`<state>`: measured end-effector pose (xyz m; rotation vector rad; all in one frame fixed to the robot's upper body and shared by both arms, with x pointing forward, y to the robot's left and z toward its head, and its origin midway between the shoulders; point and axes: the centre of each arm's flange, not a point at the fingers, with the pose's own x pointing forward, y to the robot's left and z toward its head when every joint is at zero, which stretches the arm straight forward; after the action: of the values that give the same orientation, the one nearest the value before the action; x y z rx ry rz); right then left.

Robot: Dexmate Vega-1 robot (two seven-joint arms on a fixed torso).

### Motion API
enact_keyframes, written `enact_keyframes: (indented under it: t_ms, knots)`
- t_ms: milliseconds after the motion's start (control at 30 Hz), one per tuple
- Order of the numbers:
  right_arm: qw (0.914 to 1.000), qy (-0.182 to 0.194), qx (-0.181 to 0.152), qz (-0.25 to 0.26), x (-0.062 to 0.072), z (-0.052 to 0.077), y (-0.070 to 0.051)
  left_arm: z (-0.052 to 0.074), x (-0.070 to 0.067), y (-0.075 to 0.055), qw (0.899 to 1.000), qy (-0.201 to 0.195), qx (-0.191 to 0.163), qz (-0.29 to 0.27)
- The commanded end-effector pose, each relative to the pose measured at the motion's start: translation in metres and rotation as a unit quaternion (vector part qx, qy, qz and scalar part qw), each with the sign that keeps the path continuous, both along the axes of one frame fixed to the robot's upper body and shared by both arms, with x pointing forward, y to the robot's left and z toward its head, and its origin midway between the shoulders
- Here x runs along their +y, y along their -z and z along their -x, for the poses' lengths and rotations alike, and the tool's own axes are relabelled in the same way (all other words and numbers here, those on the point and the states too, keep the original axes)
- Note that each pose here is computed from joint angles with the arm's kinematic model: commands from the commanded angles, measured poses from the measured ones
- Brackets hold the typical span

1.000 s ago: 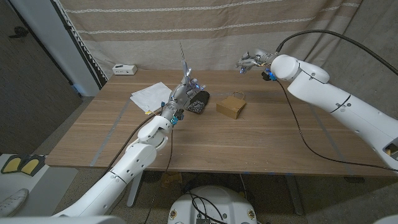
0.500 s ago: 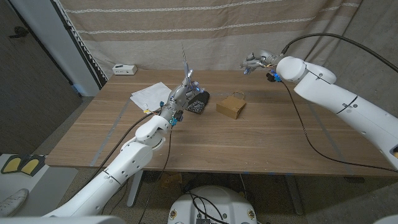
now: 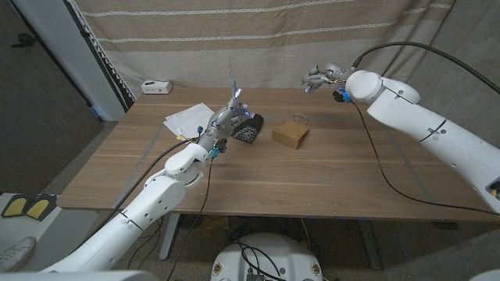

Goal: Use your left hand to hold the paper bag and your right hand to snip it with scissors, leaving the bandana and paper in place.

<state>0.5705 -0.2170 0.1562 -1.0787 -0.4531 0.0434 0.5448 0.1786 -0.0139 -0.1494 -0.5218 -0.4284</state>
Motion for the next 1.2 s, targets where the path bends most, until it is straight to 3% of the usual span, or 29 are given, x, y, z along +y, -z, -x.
enact_keyframes:
  t_ms: [33, 267, 500, 767, 1200]
  knots:
    - [0.9998, -0.010, 0.009, -0.014, 0.002, -0.009, 0.004, 0.007, -0.002, 0.006, 0.999, -0.007, 0.035, -0.036]
    - [0.9996, -0.014, 0.005, -0.023, -0.002, -0.011, 0.007, 0.003, -0.002, 0.003, 0.997, -0.019, 0.042, -0.058]
    - [0.9996, -0.018, -0.005, -0.020, 0.001, -0.009, 0.005, 0.000, -0.001, 0.000, 0.996, -0.004, 0.049, -0.076]
    - [0.9997, -0.015, -0.004, -0.021, 0.000, -0.007, 0.005, 0.005, 0.004, -0.007, 0.994, -0.005, 0.047, -0.101]
    - [0.9998, -0.010, 0.002, -0.018, 0.001, -0.007, 0.004, 0.007, 0.017, -0.006, 0.984, -0.022, 0.045, -0.170]
